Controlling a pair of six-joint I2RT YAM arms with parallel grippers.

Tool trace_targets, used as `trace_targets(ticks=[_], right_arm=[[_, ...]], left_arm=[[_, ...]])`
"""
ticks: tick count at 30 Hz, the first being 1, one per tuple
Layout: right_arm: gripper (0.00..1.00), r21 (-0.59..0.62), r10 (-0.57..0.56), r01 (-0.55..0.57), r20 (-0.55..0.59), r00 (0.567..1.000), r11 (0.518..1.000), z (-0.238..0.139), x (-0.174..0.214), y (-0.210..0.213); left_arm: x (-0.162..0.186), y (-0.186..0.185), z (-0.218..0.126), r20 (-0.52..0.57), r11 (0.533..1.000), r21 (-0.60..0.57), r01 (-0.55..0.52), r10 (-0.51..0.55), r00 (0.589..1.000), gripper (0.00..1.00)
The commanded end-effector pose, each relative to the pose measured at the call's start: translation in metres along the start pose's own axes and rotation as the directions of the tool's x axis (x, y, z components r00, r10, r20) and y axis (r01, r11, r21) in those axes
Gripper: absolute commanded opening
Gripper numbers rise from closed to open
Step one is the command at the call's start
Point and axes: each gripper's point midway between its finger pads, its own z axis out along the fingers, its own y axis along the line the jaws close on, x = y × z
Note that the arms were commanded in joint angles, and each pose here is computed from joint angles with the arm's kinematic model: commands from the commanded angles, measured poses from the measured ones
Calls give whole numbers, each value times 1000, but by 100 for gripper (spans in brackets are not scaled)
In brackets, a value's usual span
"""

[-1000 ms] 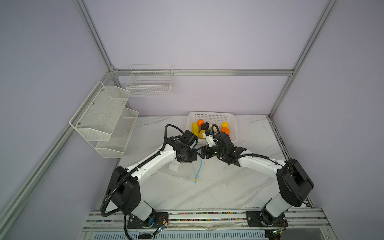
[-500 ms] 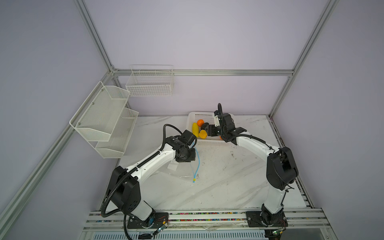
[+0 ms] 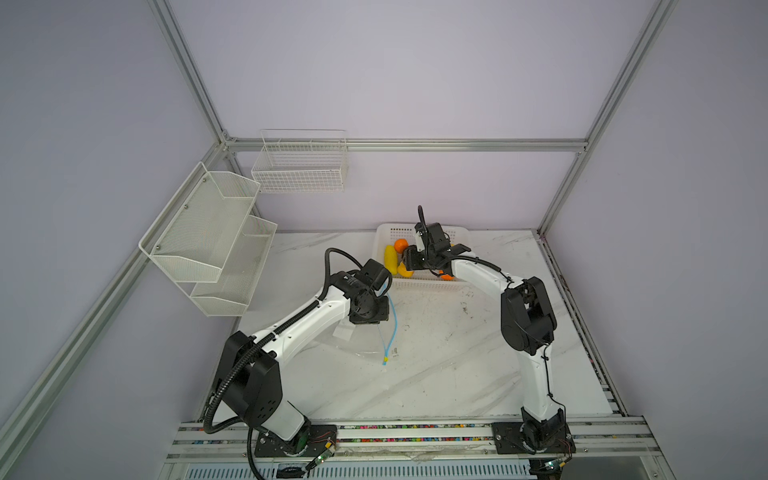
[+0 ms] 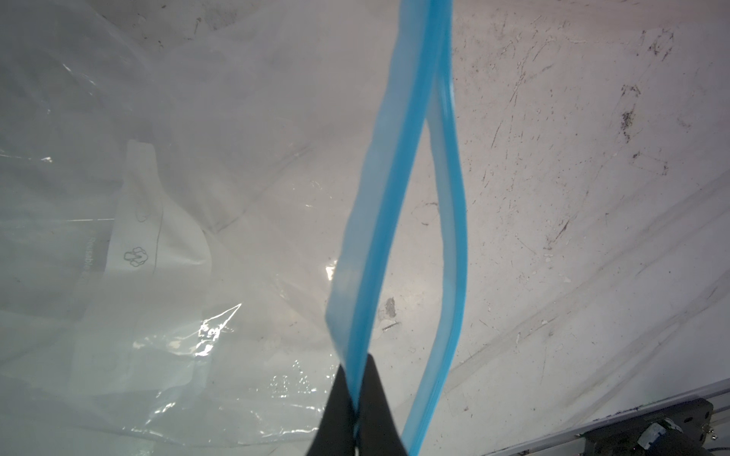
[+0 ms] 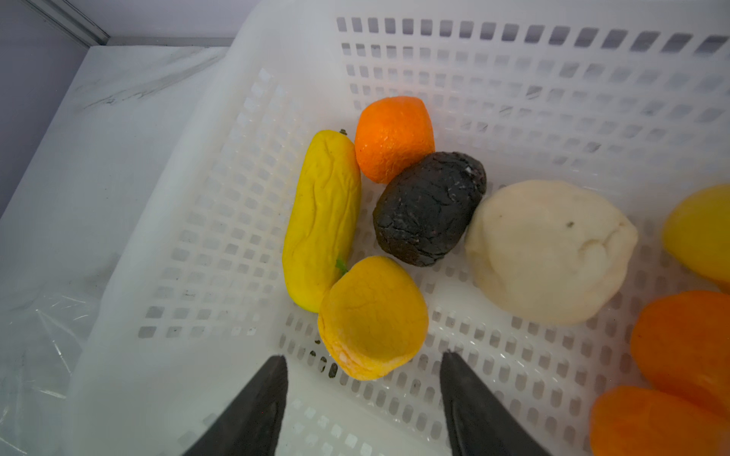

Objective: Place the food in the zip-top bag and seal the zipper
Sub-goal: 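Lower the right gripper onto the yellow mango and grasp it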

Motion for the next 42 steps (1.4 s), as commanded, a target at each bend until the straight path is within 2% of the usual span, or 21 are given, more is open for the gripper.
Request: trace_targets(ticks=[1, 12, 19, 27, 42], right_arm=[[71, 29, 16, -15, -56, 998, 999, 9, 12, -2], [76, 56, 25, -18, -116, 993, 998, 43, 28, -7], [76, 55, 33, -27, -115, 993, 998, 59, 28, -7], [67, 25, 31, -29, -99, 995, 999, 54, 21, -1], [58, -20, -21, 21, -23, 1000, 1000, 24, 0, 4]], left_arm=[[-9, -4, -7, 22, 1000, 13, 10, -11, 1000, 0], [-9, -4, -5, 18, 1000, 12, 12, -12, 1000, 0], [-7, -2, -4, 16, 1000, 7, 13, -13, 1000, 0], [-7, -1, -3, 16, 1000, 1, 11, -11, 1000, 0], [-11, -7, 3, -3, 1000, 15, 21, -21, 1000, 0]])
